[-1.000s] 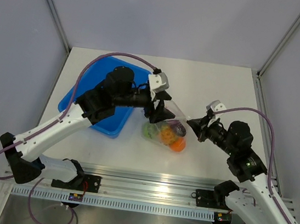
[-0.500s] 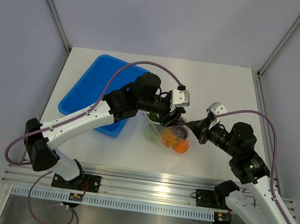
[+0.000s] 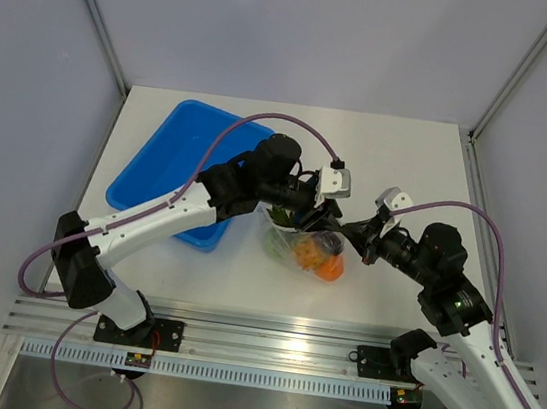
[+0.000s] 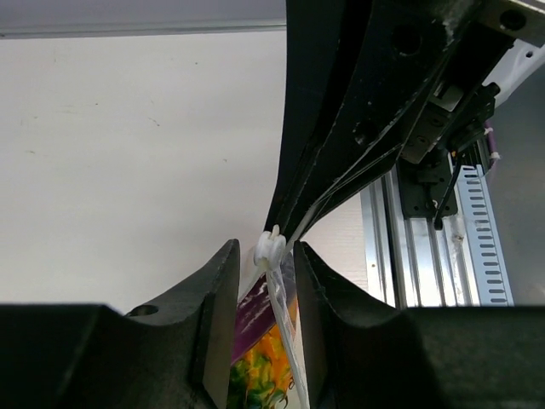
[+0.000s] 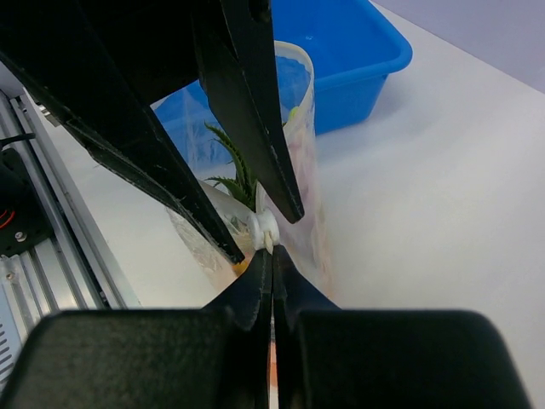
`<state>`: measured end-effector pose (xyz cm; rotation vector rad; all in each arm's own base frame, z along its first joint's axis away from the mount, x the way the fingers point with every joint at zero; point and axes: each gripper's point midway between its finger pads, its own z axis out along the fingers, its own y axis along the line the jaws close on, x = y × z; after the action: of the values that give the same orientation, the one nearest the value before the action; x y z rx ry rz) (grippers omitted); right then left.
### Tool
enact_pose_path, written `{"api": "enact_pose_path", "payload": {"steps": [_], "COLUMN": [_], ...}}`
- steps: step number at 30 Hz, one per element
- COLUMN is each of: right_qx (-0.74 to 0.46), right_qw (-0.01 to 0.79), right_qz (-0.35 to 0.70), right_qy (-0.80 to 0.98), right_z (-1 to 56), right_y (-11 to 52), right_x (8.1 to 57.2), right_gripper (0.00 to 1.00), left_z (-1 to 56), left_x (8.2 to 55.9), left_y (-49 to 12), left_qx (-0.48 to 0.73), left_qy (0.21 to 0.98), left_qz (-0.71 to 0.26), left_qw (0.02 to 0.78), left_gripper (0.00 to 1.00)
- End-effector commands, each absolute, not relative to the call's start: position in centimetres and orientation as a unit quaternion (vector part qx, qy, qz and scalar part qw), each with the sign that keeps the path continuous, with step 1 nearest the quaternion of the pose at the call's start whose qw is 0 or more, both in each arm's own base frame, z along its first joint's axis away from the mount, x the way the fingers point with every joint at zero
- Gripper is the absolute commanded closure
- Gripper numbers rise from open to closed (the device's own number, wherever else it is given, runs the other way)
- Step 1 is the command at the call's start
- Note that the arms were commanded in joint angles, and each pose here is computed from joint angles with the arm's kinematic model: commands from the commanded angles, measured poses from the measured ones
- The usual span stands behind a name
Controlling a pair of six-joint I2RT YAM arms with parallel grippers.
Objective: Place the food in the zip-top bag and seal the zipper
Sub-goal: Zip the zipper food storage bag at the center of the board.
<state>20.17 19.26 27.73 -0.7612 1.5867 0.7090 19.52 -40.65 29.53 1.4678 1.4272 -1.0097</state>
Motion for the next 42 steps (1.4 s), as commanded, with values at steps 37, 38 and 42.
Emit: {"api": "enact_pose_path", "payload": {"steps": [37, 38, 42], "right_qx": [-0.165, -0.157, -0.153], "right_qw": [0.672, 0.672, 0.67], "right_qz": [0.138, 0.128, 0.123], "right_qy": [0.709, 0.712, 0.716], "right_z": [29.9, 29.8, 29.8], "right_y": [11.7, 11.2, 10.9], "right_x": [23.8, 24.0, 23.9], "right_gripper": [1.0, 1.0, 1.0], "left_z": [24.0, 23.8, 23.4], "left_x": [19.0, 19.9, 20.7], "left_y": [-36.8, -36.2, -33.3], "left_qx": [0.601, 0.592, 0.564], "left_qy": [0.621, 0.631, 0.654], "left_qz": [-0.389, -0.384, -0.378], "left_qw": [0.319, 0.323, 0.333], "left_gripper": [1.0, 1.0, 1.0]}}
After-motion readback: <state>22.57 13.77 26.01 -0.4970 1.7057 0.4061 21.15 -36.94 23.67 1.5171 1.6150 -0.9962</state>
